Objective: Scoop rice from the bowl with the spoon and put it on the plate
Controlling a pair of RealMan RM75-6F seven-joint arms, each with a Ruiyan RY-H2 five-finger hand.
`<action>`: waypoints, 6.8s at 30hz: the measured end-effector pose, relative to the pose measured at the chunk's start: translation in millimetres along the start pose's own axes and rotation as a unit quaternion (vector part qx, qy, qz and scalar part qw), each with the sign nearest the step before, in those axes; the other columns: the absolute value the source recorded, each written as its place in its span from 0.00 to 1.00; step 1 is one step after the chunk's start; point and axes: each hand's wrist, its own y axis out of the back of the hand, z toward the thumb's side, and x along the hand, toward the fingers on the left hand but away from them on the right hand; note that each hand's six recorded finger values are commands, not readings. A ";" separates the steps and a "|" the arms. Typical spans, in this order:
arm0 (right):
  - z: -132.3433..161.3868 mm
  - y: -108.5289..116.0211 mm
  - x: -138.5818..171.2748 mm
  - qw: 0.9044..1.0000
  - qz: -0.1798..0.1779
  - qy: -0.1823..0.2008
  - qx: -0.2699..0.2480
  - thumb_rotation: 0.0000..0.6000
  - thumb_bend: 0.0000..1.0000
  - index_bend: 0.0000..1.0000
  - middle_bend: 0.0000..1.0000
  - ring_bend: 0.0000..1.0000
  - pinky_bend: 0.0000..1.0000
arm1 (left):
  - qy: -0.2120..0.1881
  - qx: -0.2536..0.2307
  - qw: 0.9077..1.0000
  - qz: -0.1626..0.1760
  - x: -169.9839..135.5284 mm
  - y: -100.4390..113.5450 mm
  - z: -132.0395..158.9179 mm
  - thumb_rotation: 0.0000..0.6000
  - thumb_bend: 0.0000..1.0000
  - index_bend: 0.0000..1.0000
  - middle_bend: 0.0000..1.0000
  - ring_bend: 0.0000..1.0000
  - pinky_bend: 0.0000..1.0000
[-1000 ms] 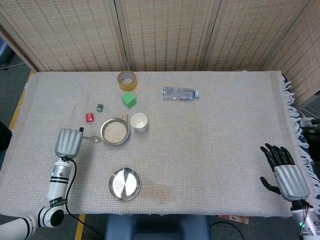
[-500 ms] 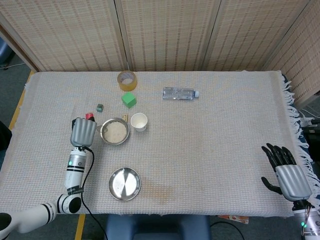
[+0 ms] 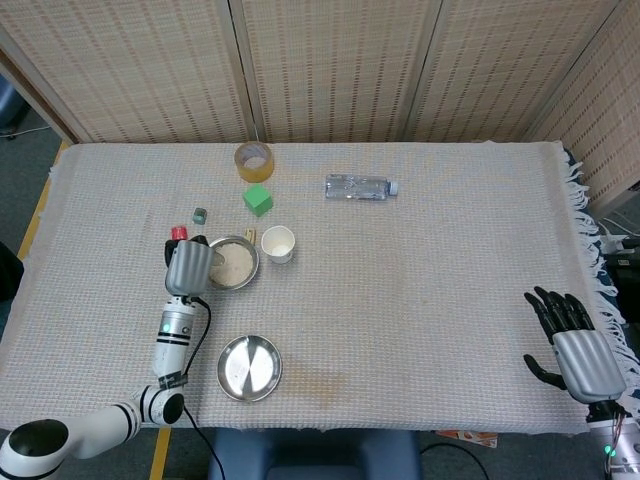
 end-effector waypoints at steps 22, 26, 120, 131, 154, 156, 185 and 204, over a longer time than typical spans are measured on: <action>5.4 0.7 5.5 1.000 0.005 0.013 -0.003 1.00 0.20 0.00 0.00 0.00 0.00 | -0.009 0.076 0.996 0.036 -8.7 -5.9 33.5 1.00 0.41 0.57 1.00 1.00 1.00; 7.5 0.8 6.8 1.000 0.004 0.016 -0.001 1.00 0.20 0.00 0.00 0.00 0.00 | -0.013 0.073 0.997 0.037 -10.0 -5.5 36.7 1.00 0.41 0.57 1.00 1.00 1.00; 8.2 -5.2 4.9 1.000 0.015 0.014 0.008 1.00 0.20 0.00 0.00 0.00 0.00 | -0.021 -0.236 0.959 -0.154 29.0 9.1 -26.4 1.00 0.41 0.58 1.00 1.00 1.00; 6.0 -9.9 0.1 1.000 0.023 0.006 0.012 1.00 0.20 0.00 0.00 0.00 0.00 | -0.030 -0.255 0.954 -0.156 51.1 39.1 -31.3 1.00 0.40 0.58 1.00 1.00 1.00; -7.9 -4.4 -7.2 1.000 0.019 -0.016 0.000 1.00 0.20 0.00 0.00 0.00 0.00 | -0.052 -0.228 0.962 -0.139 78.2 80.9 8.1 1.00 0.40 0.58 1.00 1.00 1.00; -8.3 -4.2 -7.7 1.000 0.019 -0.016 -0.001 1.00 0.20 0.00 0.00 0.00 0.00 | -0.052 -0.218 0.966 -0.132 78.3 81.4 10.6 1.00 0.40 0.58 1.00 1.00 1.00; -9.8 1.7 -3.3 1.000 0.012 -0.019 -0.006 1.00 0.20 0.00 0.00 0.00 0.00 | -0.032 0.034 0.994 0.103 49.5 107.8 59.3 1.00 0.40 0.57 1.00 1.00 1.00; -1.4 -3.7 3.7 0.997 0.062 0.016 -0.036 1.00 0.20 0.00 0.00 0.00 0.00 | -0.014 0.067 0.990 0.123 49.5 104.2 63.4 1.00 0.41 0.56 1.00 1.00 1.00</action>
